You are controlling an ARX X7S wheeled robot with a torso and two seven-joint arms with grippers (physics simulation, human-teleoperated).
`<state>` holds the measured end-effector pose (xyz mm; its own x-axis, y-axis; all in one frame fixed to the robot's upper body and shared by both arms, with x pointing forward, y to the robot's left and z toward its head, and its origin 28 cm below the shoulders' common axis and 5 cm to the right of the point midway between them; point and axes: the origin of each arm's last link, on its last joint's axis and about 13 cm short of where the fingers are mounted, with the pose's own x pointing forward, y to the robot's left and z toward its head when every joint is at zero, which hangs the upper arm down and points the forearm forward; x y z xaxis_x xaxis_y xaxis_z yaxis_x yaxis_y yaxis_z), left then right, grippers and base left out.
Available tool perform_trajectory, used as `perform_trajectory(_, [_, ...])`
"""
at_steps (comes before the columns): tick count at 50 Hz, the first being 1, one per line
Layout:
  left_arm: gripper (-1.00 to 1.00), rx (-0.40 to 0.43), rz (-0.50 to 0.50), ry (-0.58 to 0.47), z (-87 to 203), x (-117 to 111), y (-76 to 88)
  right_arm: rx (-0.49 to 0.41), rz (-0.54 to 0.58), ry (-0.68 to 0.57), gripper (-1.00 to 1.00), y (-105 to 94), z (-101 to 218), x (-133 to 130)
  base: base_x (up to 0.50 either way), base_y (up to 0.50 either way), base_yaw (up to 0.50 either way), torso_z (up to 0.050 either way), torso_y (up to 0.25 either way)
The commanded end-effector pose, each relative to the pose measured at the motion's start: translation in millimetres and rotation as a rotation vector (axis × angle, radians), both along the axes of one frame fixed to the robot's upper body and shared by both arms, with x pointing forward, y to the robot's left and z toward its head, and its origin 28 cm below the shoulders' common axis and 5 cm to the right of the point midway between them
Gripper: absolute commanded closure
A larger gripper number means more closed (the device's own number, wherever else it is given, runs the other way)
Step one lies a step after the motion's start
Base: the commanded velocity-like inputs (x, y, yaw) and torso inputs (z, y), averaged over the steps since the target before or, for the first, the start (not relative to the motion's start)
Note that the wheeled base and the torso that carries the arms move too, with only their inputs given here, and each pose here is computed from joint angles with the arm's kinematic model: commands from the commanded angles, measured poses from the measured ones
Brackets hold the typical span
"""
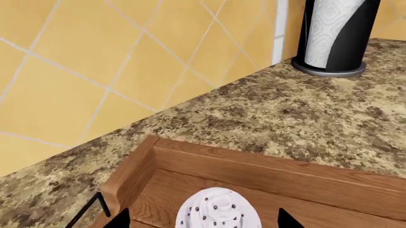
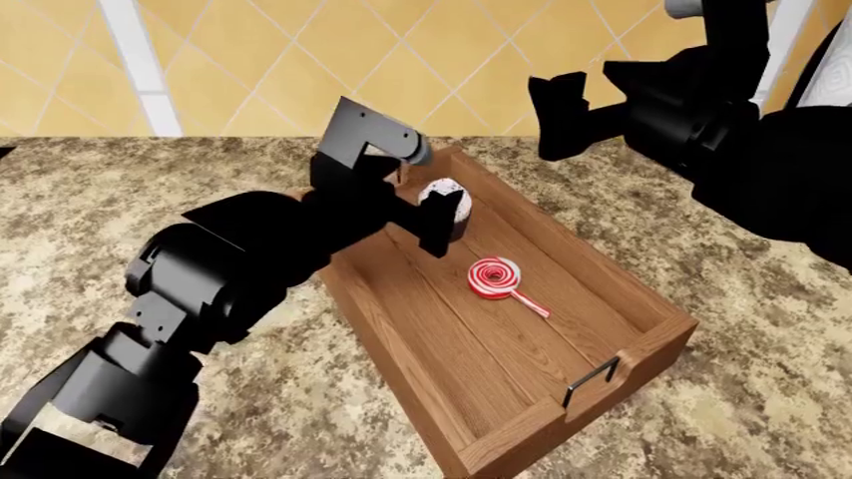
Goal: Move the dessert items from the plate to the tray.
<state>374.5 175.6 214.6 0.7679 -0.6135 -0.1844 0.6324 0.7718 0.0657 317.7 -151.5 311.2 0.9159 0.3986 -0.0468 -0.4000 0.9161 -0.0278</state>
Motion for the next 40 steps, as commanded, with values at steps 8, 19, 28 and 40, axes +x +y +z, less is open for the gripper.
perform_trajectory(8, [-1.0, -0.11, 0.162, -0.297, 47, -49, 44.0, -0.086, 0.031, -0.182, -1.0, 13.3, -22, -18, 0.0, 0.0, 0.0, -0.002, 0.031])
perform_trajectory(19, [-1.0, -0.133, 0.244, -0.416, 67, -71, 63.4, -0.061, 0.046, -0.298, -1.0, 18.8, -17, -27, 0.0, 0.0, 0.0, 0.0, 0.0])
perform_trajectory(28, [-1.0, -0.125, 0.257, -0.499, 91, -92, 69.4, -0.044, 0.059, -0.403, -1.0, 22.1, -2, -38, 0.0, 0.0, 0.0, 0.003, 0.006])
perform_trajectory(40, [-1.0, -0.059, 0.256, -0.513, 103, -100, 67.3, -0.075, 0.065, -0.454, -1.0, 27.1, 3, -41, 0.0, 0.0, 0.0, 0.048, 0.102])
